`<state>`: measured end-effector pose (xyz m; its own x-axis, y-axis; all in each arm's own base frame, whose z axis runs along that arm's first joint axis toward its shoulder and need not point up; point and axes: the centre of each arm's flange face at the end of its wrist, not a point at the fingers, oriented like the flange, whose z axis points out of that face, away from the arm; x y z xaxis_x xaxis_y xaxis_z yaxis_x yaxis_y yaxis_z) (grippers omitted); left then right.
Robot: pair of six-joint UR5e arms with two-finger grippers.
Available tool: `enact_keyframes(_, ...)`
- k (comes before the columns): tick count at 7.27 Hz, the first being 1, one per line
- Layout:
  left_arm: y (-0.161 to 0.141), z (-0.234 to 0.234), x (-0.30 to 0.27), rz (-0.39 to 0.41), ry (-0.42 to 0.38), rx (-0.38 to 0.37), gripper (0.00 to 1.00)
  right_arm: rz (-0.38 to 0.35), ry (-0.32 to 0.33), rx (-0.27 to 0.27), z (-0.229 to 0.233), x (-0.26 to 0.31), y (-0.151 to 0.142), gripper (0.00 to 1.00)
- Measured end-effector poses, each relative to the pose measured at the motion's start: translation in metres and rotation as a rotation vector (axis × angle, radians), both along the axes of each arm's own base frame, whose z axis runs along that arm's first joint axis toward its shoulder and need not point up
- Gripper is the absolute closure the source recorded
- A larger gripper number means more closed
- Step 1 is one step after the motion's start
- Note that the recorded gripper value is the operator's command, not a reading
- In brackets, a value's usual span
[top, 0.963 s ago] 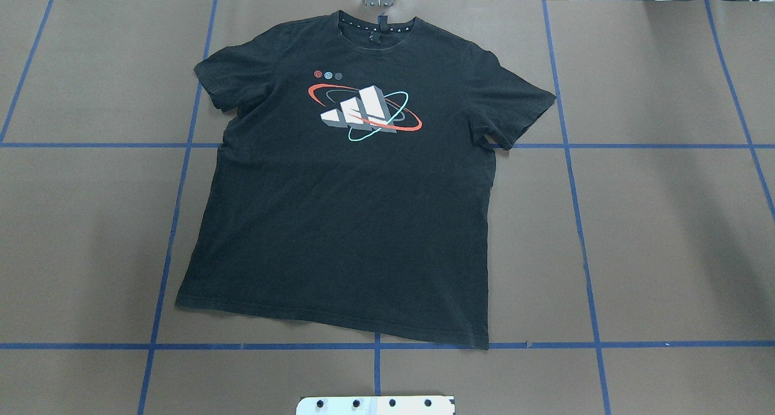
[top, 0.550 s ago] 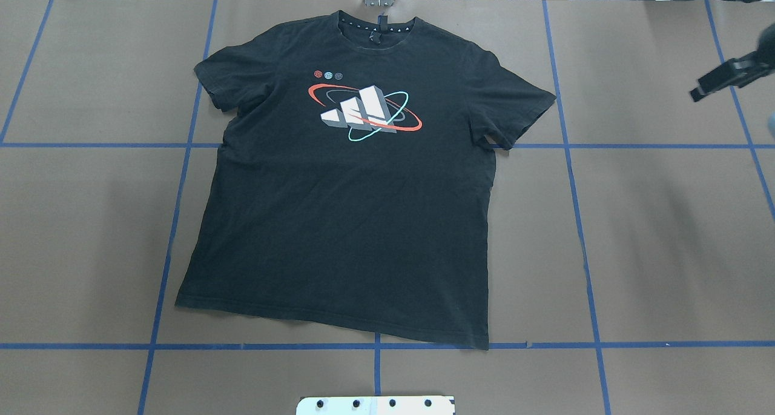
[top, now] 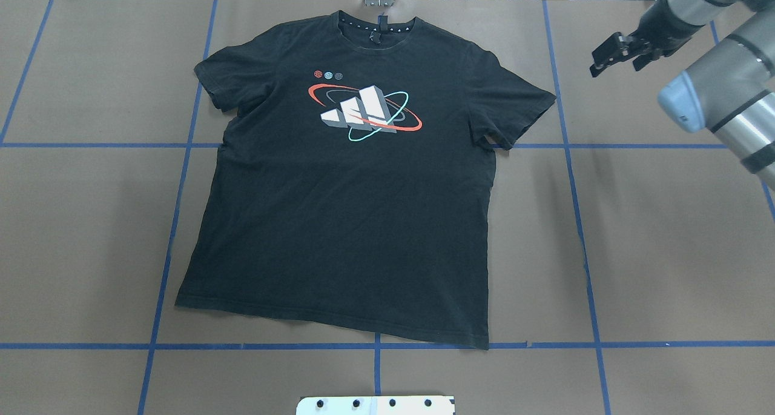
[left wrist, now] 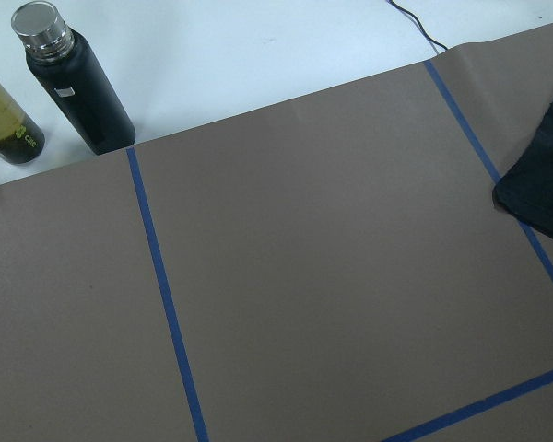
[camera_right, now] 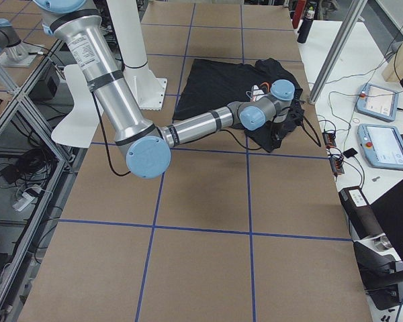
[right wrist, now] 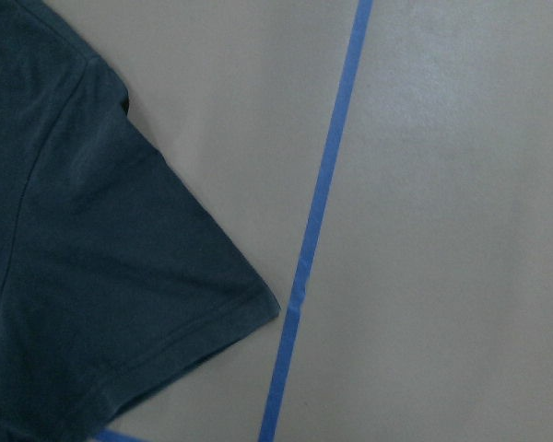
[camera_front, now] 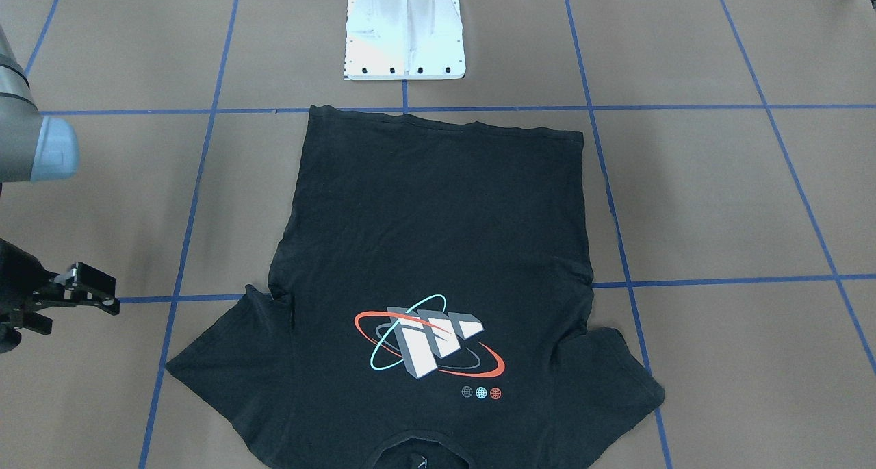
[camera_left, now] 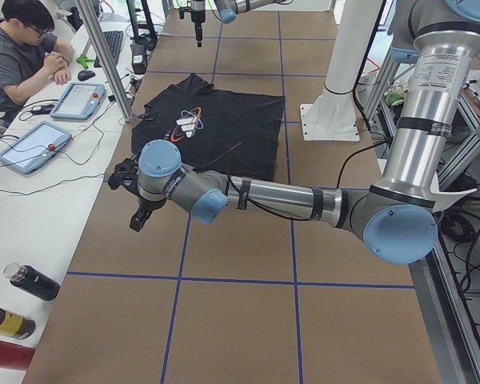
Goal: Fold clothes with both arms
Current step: 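Move the right gripper toward the shirt's shoulder farthest from the robot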
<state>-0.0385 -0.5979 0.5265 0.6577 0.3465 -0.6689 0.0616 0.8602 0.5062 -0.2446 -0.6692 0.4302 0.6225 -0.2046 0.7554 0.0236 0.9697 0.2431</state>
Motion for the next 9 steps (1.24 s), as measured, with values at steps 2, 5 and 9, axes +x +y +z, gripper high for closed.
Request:
enact_keyframes(2, 0.001, 0.001, 0.004, 0.006, 0.001, 0.001, 0.00, 0.070, -0.017, 0.017, 0.022, -0.052, -0.020, 0.04)
enact_keyframes(5, 0.001, 0.002, 0.005, 0.008, 0.001, -0.001, 0.00, 0.108, 0.014, 0.022, 0.019, -0.110, -0.026, 0.21)
enact_keyframes(9, 0.001, 0.004, 0.005, 0.009, 0.002, -0.006, 0.00, 0.116, 0.050, 0.024, 0.033, -0.127, -0.018, 0.30)
